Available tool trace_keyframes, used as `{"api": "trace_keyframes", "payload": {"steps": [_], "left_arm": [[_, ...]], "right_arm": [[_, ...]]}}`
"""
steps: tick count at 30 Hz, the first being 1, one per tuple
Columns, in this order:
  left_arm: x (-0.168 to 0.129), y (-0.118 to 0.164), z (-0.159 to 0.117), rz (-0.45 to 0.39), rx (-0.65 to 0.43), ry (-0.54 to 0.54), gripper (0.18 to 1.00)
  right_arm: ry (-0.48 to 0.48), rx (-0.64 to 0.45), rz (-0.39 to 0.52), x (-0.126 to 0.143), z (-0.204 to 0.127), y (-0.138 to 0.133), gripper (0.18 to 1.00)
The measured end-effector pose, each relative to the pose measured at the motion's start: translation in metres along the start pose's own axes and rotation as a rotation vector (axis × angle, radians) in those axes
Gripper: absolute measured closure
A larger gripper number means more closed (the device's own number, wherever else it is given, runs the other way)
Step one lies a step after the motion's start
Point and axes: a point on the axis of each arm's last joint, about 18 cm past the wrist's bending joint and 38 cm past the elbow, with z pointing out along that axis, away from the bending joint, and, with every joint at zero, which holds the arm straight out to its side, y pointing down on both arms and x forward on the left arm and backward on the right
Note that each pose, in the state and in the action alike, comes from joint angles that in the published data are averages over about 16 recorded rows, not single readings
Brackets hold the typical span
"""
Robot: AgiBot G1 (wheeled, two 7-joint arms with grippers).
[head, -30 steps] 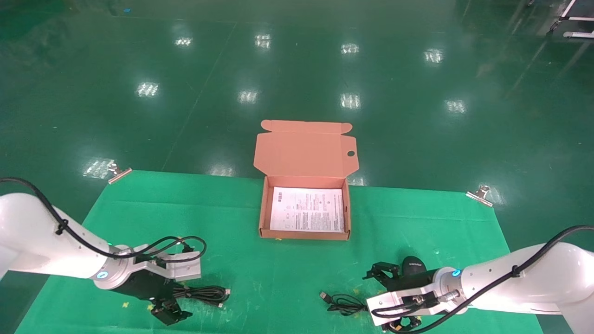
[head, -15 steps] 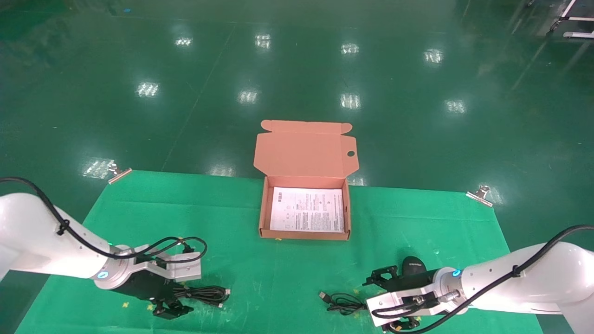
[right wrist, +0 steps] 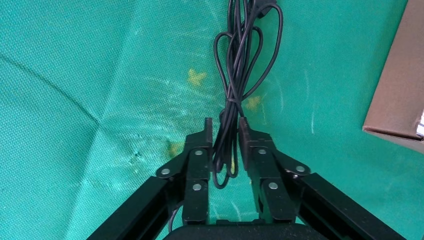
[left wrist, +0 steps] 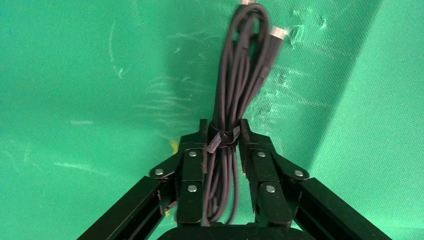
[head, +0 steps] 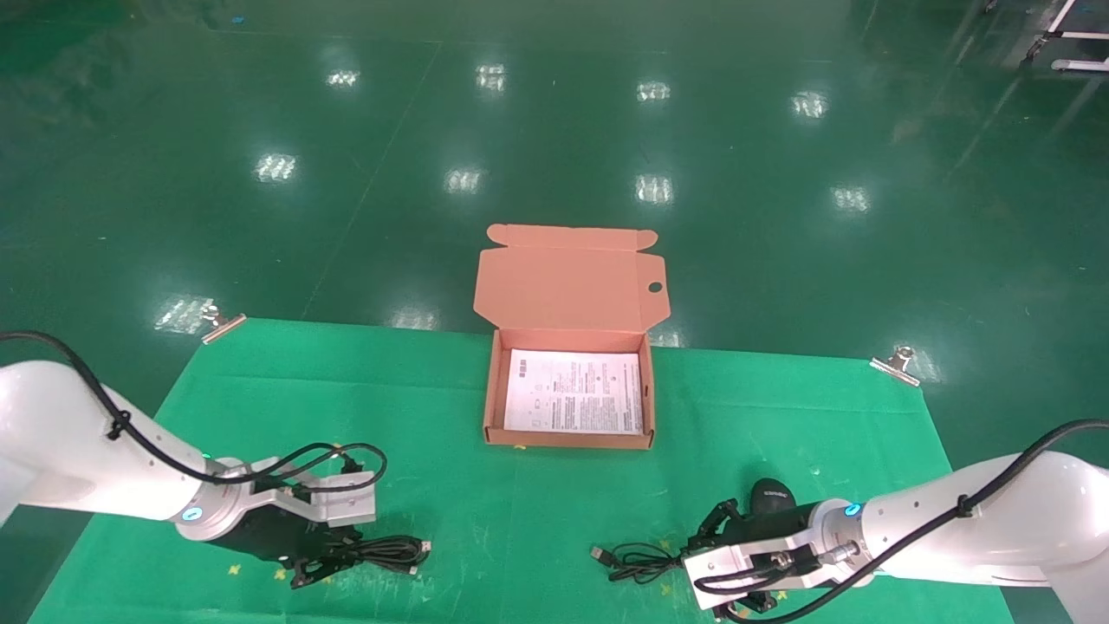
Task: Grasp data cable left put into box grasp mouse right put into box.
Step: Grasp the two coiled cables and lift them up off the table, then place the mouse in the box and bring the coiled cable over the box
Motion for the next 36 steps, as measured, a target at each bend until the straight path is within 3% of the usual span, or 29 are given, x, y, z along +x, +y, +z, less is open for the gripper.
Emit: {"api": "trace_keyframes", "payload": {"steps": [8,16,21,27,36], "left_arm": [[0.0,0.0,0.0,0.001,-0.001,0.0,0.878],[-0.001,-0.001,-0.001,0.004,0.001,-0.001,0.912],[-0.007,-0.005,-0.01,0.039,0.016,-0.02,0.913],[-0.025,-0.016,-0.036,0.116,0.034,-0.093,0.915],[-0.064,-0.053,-0.098,0.247,0.042,-0.315,0.917]], "right_arm": [[0.0,0.0,0.0,0.0,0.0,0.0,0.892],[0.008,0.0,0.013,0.002,-0.003,0.002,0.958],[0.054,0.007,0.062,0.012,-0.023,0.013,0.973],[0.186,0.015,0.158,0.041,-0.07,0.032,0.979],[0.479,0.061,0.251,0.119,-0.16,0.039,0.98]]}}
